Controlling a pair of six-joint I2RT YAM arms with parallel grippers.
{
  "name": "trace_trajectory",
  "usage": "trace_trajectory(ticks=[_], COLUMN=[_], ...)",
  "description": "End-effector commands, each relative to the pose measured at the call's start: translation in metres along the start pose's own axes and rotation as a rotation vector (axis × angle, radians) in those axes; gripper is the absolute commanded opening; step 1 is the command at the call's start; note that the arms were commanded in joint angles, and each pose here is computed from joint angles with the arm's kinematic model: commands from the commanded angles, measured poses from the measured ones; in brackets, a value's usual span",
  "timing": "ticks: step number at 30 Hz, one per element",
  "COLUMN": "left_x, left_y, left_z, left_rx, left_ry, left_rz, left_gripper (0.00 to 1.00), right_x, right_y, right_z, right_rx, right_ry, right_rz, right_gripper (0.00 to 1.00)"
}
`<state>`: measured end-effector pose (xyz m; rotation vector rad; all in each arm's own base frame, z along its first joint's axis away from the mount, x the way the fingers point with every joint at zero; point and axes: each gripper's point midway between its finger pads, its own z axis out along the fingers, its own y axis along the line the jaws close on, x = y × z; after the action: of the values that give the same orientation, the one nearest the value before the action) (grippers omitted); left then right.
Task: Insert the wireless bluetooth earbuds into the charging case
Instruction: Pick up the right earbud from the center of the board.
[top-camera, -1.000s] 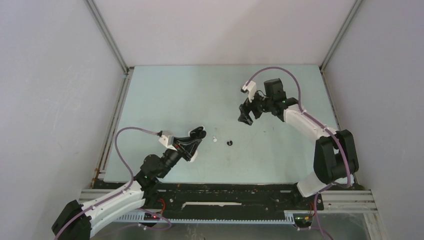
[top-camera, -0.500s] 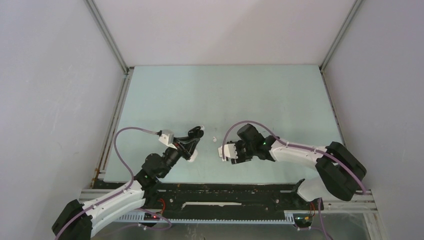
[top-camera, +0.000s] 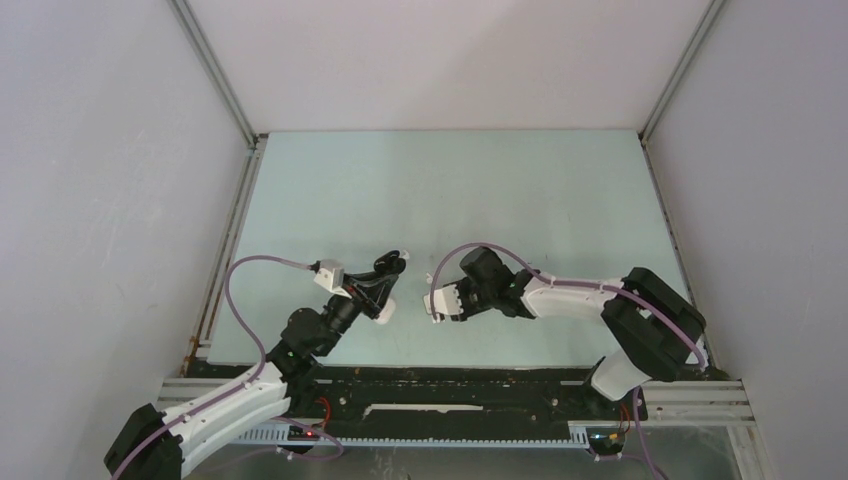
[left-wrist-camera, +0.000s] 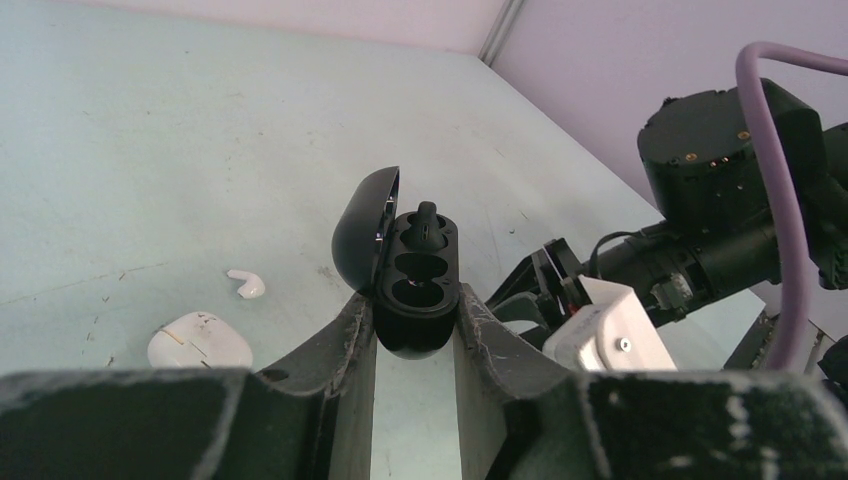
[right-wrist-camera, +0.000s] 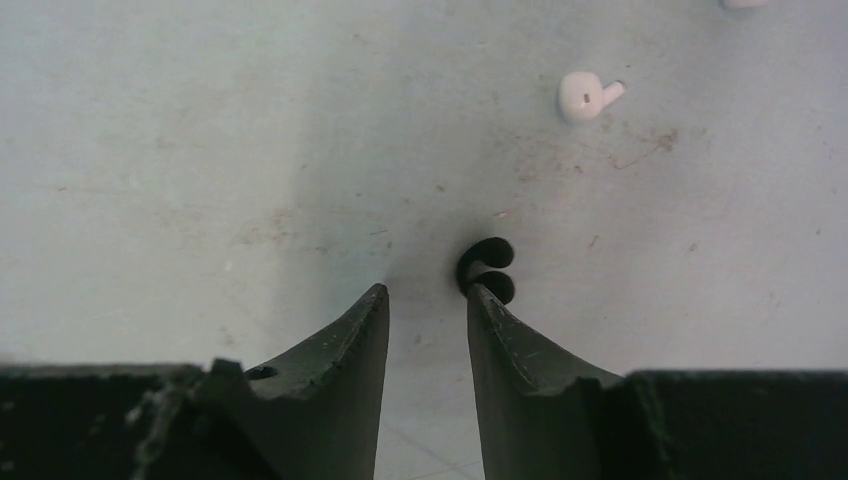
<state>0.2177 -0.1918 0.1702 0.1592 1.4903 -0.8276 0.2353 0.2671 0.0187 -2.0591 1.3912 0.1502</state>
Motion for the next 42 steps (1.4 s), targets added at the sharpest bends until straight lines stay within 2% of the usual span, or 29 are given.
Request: trace_trajectory(ticks=[1,8,17,21,26,35,42], left_x=[0.027,0.027,0.026,0.026,0.026,0.025,0.024], left_y=[0.018,0.018,0.018,0.017,0.018,0.017,0.016], left_z=[-0.011,-0.012,-0.011,-0.012,-0.012,-0.012,-0.012], left_rx=[-0.042,-0.042,-0.041,-0.039,-0.039,-0.036,-0.032], left_ry=[0.045,0.043,0.041,0.039,0.039,0.037,0.033], left_rz=[0.0,-0.001,-0.005,-0.005,-0.007,-0.009,-0.011], left_gripper=[0.0,0.0,0.0,0.0,0.0,0.0,0.0], right_x=[-0.013,-0.005,-0.006,-0.007,-0.009,-0.014,-0.017], right_y=[-0.033,-0.031,-0.032,-0.028,-0.026,-0.022,-0.03], right_z=[0.004,0.012,0.007,0.004,0.001,-0.004,-0.006], right_rx=[0.056,-0.017,-0.013,-0.027,-0.034,-0.044,-0.004], right_ry=[-0.035,-0.015,-0.016,-0.018,-0.019,-0.025,-0.025], right_rz=[-0.006,0.039,0.058,0.065,0.073,0.077,0.074], right_gripper=[0.36,0.3,0.27,0.27,0.35,0.29,0.31])
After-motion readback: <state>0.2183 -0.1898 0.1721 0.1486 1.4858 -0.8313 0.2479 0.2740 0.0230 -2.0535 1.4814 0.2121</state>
